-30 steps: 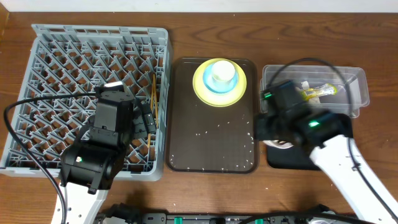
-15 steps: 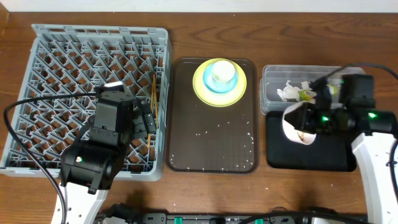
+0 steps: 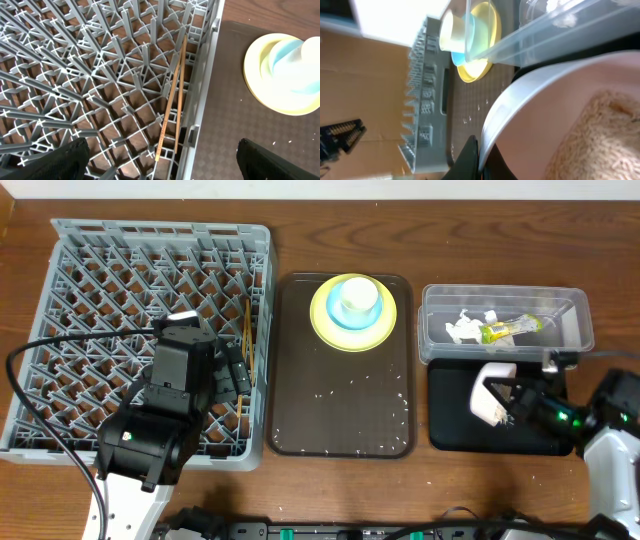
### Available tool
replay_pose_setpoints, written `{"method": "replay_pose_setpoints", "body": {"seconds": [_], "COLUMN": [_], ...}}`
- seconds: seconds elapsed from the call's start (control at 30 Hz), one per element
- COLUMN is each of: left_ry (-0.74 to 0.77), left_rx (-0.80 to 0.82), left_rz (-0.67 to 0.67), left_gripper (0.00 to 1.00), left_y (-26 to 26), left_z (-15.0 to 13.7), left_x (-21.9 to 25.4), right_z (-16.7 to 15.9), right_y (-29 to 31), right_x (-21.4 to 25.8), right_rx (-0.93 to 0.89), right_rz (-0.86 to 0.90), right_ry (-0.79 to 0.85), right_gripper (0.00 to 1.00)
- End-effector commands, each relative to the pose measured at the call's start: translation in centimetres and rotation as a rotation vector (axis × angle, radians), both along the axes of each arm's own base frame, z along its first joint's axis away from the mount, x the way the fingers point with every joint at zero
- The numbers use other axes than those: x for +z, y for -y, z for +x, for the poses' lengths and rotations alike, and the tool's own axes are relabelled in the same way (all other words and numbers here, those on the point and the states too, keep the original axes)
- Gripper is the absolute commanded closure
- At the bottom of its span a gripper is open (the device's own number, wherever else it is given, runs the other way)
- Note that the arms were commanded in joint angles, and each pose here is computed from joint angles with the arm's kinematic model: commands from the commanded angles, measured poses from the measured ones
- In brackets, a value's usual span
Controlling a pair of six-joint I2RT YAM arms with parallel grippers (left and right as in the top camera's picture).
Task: Sort waste into correct bins and load items into the dishwasher
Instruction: 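Lift the bowl and carry it over the black tray, then tilt the bowl with the right gripper to pour rice onto black tray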
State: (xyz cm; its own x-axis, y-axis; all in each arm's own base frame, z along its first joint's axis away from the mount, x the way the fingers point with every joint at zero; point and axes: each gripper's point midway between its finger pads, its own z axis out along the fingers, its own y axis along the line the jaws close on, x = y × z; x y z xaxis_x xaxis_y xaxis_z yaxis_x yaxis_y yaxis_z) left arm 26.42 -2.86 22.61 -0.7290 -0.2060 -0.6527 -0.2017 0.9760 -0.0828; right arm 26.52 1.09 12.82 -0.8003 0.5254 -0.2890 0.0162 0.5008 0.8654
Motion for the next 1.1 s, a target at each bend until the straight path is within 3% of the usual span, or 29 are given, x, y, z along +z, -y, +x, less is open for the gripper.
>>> {"method": "replay_pose_setpoints", "body": {"seconds": [0.0,0.23,1.07], "left_ry": [0.007,0.007,0.007], "left_rx": [0.015,0.015,0.015], "left_rz": [-0.004,-0.004,-0.004], "left_gripper": [0.05,0.05,0.05], "left_y": [-0.2,-0.2,-0.2], "left_z": [0.1,0.1,0.1], "left_x": [0.2,0.2,0.2], "right_z": [-0.6,-1.5,-1.1], "right_y": [0.5,0.0,0.4], "right_x": [2.2,4.6,4.6], "right_rx": [-0.030,0.010,0.008], "right_rz": [0.159,0.288,0.284], "right_ry": [0.138,0.296,0.299], "right_gripper": [0.99,0.99,0.99]}}
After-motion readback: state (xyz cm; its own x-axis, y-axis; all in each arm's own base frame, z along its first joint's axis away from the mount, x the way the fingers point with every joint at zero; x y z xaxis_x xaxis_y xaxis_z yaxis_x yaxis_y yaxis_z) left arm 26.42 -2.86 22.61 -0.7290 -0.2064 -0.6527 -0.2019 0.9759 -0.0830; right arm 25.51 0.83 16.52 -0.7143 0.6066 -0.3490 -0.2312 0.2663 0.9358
